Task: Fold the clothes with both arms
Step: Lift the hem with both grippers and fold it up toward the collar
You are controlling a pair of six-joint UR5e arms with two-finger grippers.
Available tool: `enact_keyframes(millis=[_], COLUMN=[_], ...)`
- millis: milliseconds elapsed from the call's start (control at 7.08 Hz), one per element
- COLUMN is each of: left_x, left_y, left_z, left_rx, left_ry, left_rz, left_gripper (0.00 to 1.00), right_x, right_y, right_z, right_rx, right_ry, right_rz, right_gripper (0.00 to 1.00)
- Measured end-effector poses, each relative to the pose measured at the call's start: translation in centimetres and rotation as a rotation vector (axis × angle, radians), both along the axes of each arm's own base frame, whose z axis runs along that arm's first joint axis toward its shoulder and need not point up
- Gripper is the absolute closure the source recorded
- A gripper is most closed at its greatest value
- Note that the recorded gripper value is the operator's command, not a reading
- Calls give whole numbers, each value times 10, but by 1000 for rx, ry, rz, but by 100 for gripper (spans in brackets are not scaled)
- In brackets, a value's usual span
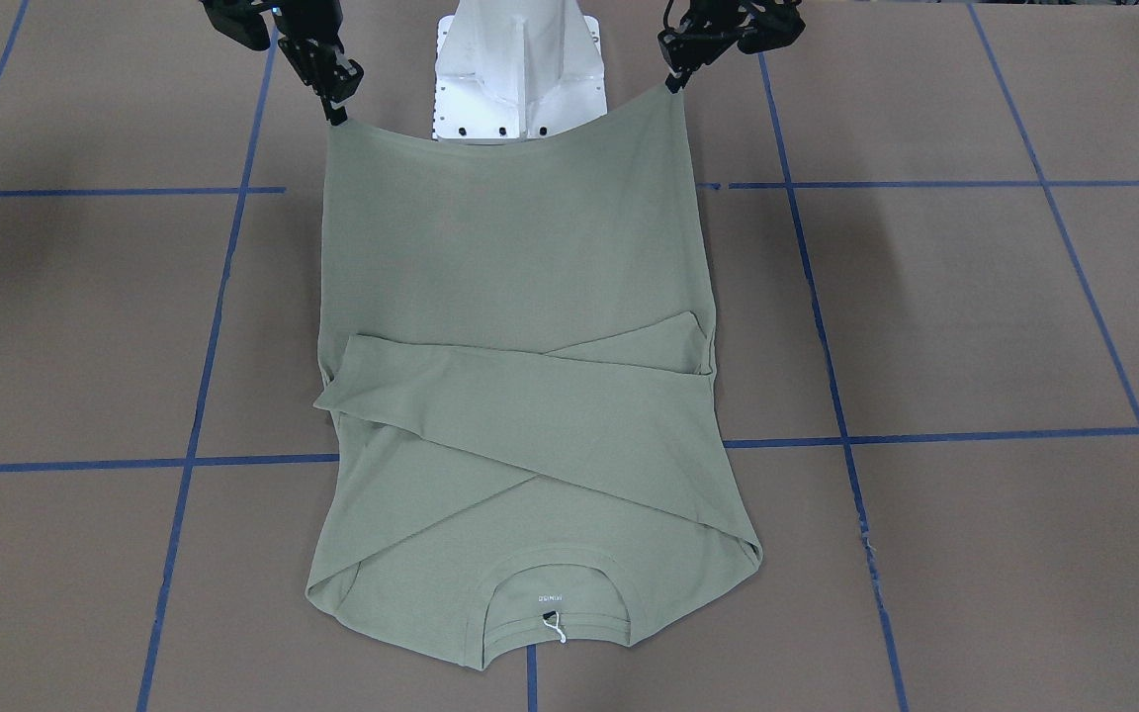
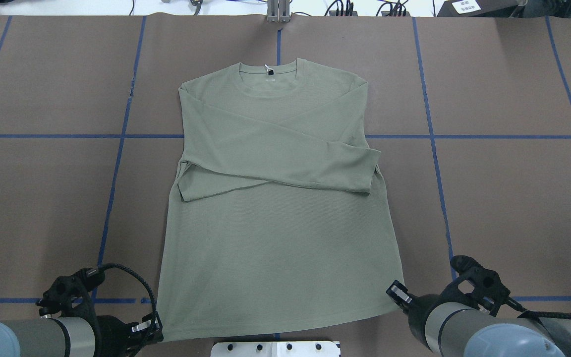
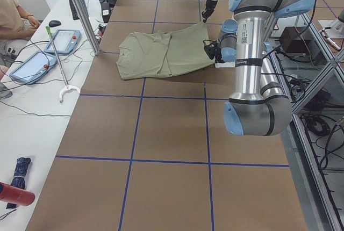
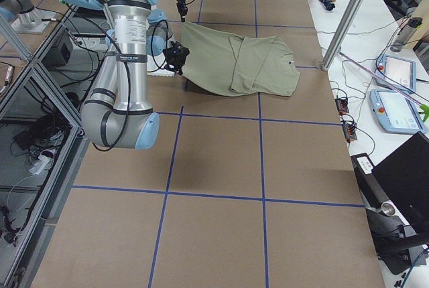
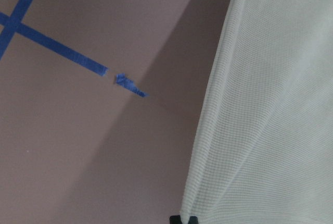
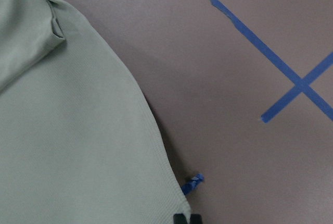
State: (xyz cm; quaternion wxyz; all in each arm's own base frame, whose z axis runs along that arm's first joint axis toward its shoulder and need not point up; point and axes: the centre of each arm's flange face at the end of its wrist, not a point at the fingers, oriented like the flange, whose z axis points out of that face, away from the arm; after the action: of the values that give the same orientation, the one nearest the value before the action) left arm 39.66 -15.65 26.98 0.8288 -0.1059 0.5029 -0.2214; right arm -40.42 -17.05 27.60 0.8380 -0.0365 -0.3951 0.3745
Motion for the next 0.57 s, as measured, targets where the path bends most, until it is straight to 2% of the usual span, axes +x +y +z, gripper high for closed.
enact_keyframes(millis=[141,283,424,565], left_x=[-11,-23,-33,-32], left_y=[-22,-58,-99,-144], left_z=[-13,-26,-35,-36], left_rx=[35,108,180,229], left_ry=[20,16,-7,-43], left_rz=[-29,-66,-105,-143], left_gripper=[100,100,100,100], right_x=[3,0,-7,-14], right_y=[-21,-54,-103,-163], right_z=[-13,-27,-38,-39], right_rx=[40,85,108,126], right_ry=[-13,-16,-4,37], right_rz=[8,10,9,-9], right_gripper=[100,100,100,100])
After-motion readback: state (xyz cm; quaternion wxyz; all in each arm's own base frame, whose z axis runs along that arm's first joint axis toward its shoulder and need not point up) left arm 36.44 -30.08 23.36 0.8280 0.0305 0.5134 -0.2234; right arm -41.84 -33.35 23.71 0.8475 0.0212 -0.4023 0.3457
